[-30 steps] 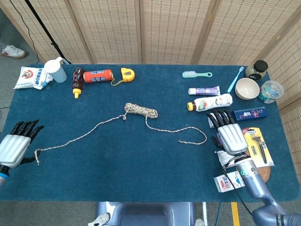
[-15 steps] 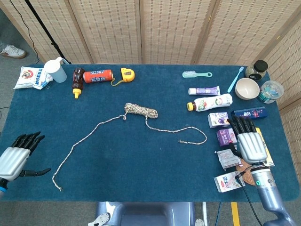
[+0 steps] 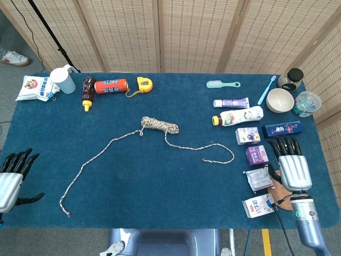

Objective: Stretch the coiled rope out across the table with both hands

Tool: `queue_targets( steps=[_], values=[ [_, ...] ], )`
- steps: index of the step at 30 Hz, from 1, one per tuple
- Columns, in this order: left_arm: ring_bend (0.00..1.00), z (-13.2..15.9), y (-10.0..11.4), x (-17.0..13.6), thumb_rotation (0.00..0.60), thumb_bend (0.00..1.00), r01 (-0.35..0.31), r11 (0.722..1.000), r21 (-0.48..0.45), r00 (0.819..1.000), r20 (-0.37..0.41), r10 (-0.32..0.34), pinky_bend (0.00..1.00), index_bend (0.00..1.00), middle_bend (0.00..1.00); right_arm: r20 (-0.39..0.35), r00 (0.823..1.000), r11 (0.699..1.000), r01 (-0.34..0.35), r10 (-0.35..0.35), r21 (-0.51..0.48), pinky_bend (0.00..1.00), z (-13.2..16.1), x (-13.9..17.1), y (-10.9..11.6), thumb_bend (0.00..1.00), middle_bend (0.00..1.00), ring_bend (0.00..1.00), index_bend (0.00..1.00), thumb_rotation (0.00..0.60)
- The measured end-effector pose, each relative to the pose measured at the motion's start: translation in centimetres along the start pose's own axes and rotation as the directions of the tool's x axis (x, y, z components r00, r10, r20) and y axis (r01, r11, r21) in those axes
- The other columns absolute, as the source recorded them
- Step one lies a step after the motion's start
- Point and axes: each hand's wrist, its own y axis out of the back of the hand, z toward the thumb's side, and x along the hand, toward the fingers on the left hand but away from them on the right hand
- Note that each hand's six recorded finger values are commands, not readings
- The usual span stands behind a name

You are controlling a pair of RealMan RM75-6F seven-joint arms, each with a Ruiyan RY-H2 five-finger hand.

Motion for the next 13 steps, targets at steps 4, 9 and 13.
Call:
queue_targets(
  steps=[4,9,13],
  values=[
    [0.00,-0.4,-0.3,-0.4,0.528,0.01,-0.014,1.000,-0.013,1.000,-0.028,0.014,0.00,0.19,0.03,0.020,1.000,1.000,0.004,-0.004,0.007,0.00,-0.5,0.8,-0.1,0.41,0.14,0.07,0.19,0.600],
    [0.00,-0.9,-0.9,-1.0,0.534,0.01,-0.019,1.000,-0.016,0.999,-0.050,0.019,0.00,0.22,0.05,0.053,0.999,1.000,0.004,-0.005,0.025,0.00,-1.3,2.3,-0.3,0.41,0.14,0.07,0.20,0.600],
    [0.00,-1.0,-1.3,-1.4,0.537,0.01,-0.012,1.000,-0.014,0.998,-0.058,0.011,0.00,0.22,0.05,0.083,0.997,1.000,0.004,-0.007,0.030,0.00,-1.9,3.5,-0.2,0.41,0.14,0.07,0.20,0.600]
  ],
)
